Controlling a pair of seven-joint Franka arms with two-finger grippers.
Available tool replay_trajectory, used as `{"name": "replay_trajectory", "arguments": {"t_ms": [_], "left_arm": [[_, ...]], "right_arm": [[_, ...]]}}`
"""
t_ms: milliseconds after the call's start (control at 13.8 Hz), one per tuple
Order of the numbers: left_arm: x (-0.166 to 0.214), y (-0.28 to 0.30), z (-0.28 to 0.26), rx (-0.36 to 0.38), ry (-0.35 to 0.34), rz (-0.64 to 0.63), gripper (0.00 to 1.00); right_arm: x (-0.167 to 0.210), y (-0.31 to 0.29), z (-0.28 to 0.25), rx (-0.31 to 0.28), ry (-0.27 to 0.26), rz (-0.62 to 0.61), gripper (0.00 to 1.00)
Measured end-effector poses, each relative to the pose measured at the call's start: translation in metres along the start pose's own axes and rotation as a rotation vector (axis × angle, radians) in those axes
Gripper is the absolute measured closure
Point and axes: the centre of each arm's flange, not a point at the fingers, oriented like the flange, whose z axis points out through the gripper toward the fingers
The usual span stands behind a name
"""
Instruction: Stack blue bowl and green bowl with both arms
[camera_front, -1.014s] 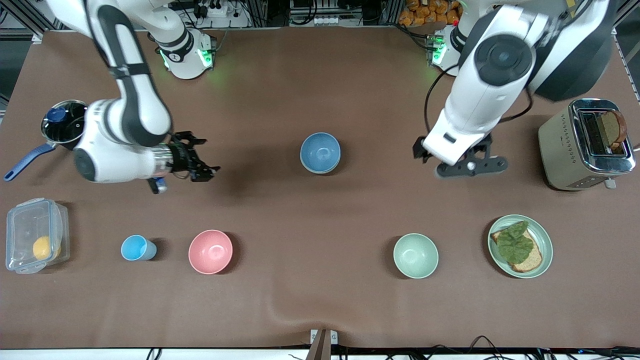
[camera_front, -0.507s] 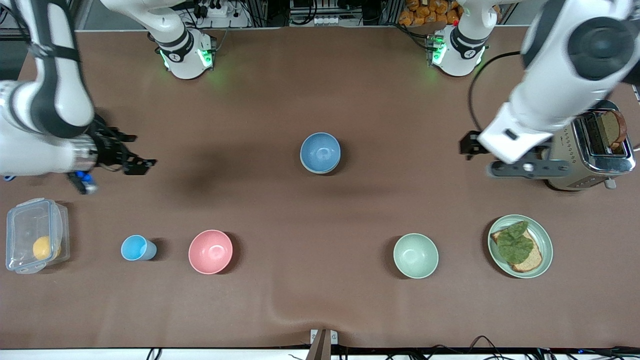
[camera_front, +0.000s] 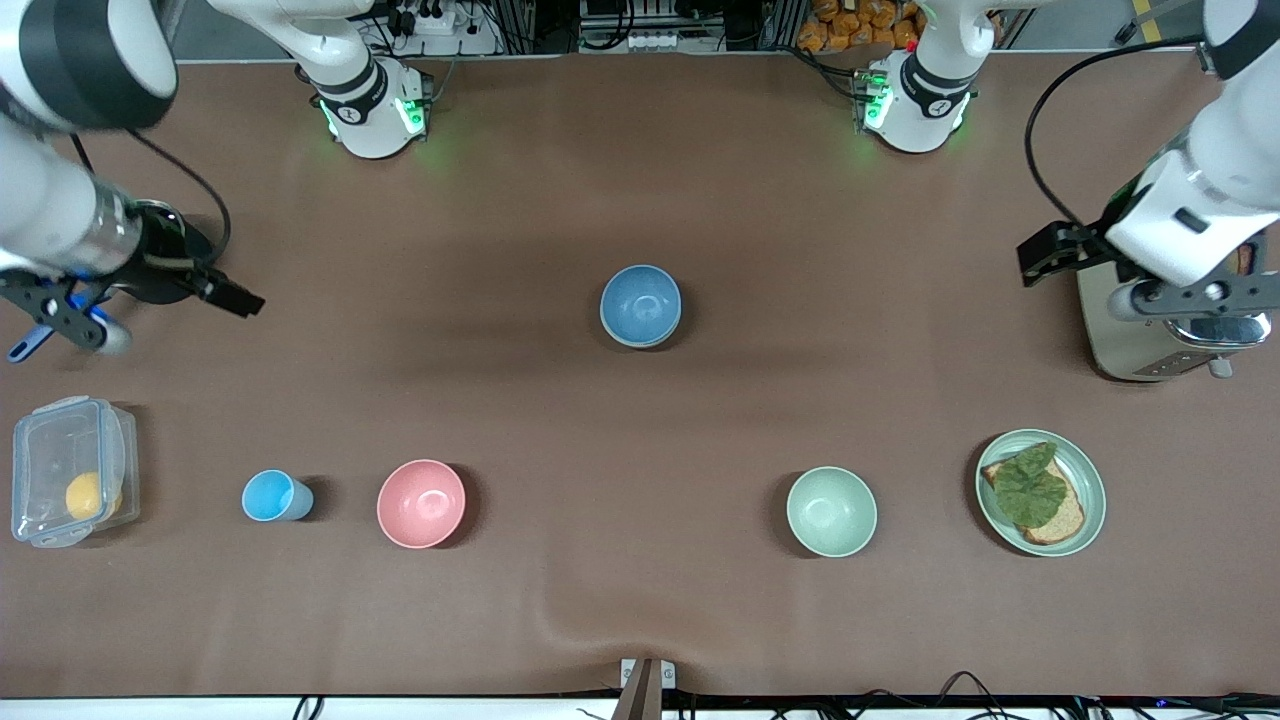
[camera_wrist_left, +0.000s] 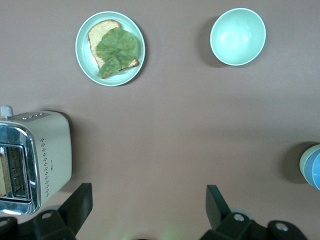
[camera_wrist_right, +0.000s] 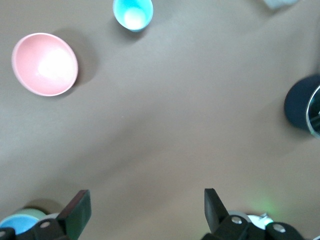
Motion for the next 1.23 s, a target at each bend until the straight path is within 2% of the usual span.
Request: {"name": "replay_trajectory", "arguments": {"t_ms": [145,435,870,1232], "left_arm": [[-0.011,0.000,0.001,0.005,-0.006,0.002,0.00],[-0.028,-0.009,-0.002,0.006,0.008,0.057,0.00],[-0.036,-0.014,-0.016,0.003,0.046,0.174,0.00],[-0.036,-0.011,-0.018,0.002,0.057,0.179,0.00]], "right_arm": [[0.004,0.020,-0.016,0.017,0.029,-0.099,0.00],[0.038,0.084,-0.044,0.048,0.106,-0.298,0.00],[0.041,0.097,-0.071,0.052,0.164,-0.423,0.00],[0.041,0.100,-0.071,0.047,0.158,-0.474,0.00]]}}
